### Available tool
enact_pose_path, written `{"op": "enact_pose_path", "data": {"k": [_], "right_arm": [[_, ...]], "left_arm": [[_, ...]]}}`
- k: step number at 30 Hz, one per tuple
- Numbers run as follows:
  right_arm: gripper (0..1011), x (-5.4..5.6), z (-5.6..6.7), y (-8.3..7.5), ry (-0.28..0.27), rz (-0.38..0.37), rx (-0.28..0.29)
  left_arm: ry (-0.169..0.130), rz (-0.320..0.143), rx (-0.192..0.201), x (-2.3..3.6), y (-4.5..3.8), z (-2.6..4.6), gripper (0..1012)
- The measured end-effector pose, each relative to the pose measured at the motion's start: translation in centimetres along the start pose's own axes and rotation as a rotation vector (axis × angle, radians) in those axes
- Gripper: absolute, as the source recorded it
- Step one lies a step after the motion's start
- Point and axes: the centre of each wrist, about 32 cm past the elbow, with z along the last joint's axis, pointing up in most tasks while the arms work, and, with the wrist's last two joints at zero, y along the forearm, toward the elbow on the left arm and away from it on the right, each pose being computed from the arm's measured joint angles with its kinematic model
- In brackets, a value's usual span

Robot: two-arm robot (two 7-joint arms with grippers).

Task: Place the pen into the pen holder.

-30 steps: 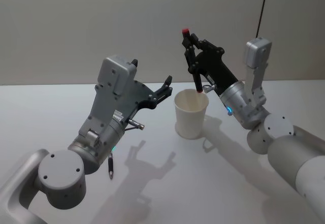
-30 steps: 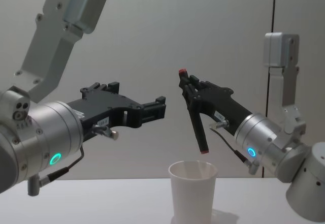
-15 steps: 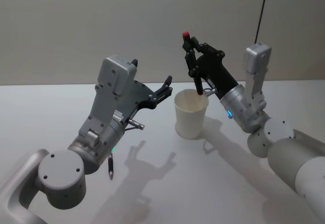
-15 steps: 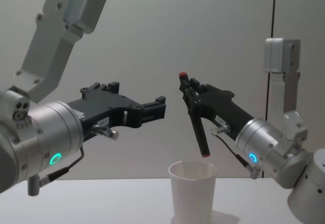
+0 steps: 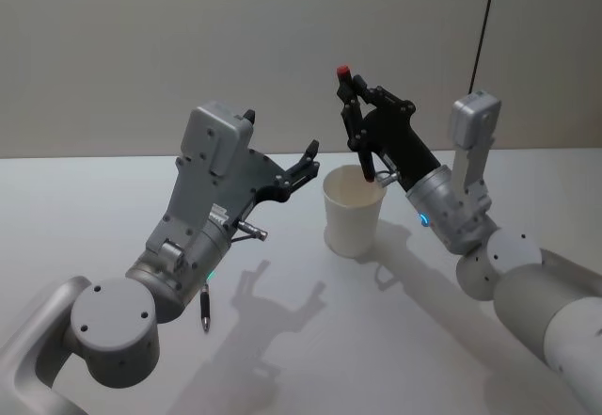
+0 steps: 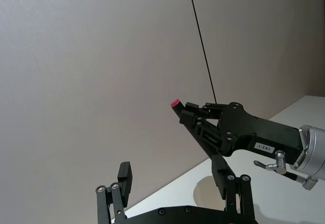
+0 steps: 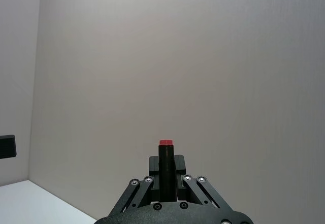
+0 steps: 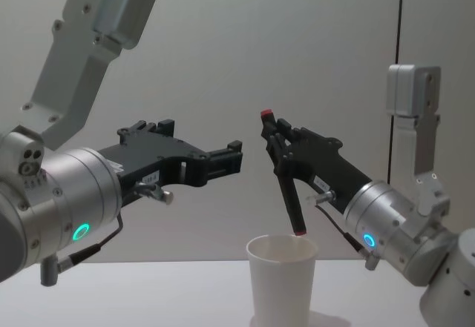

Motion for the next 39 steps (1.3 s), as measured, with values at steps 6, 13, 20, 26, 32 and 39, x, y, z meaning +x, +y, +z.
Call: {"op": "enact_pose_path", "data": {"k": [6,13,20,26,32,39], "right_arm": [[158,-0.18,-0.14,-0.14,0.000,-0.003,-0.001],[158,-0.29,-0.22,-0.23,0.001,-0.009,-0.003],[158,-0.37,-0.28,-0.27,0.000,-0.018,-0.005],[158,-0.42,-0.30,-0.29,-0.002,-0.022,-0.006],[158,-0.50,-0.35,-0.33,-0.004,-0.023,-0.008],[246,-0.60,-0.40,-0.35,-0.007,-0.022,-0.012]], "left_arm": [[0.000,0.000,0.000,0.00,0.00,0.00,1003],[0.000,0.000,0.000,0.00,0.00,0.00,1003],[0.000,0.000,0.000,0.00,0.00,0.00,1003],[0.000,0.000,0.000,0.00,0.00,0.00,1003],[0.000,0.000,0.000,0.00,0.00,0.00,1003],[0.000,0.000,0.000,0.00,0.00,0.00,1003]]}}
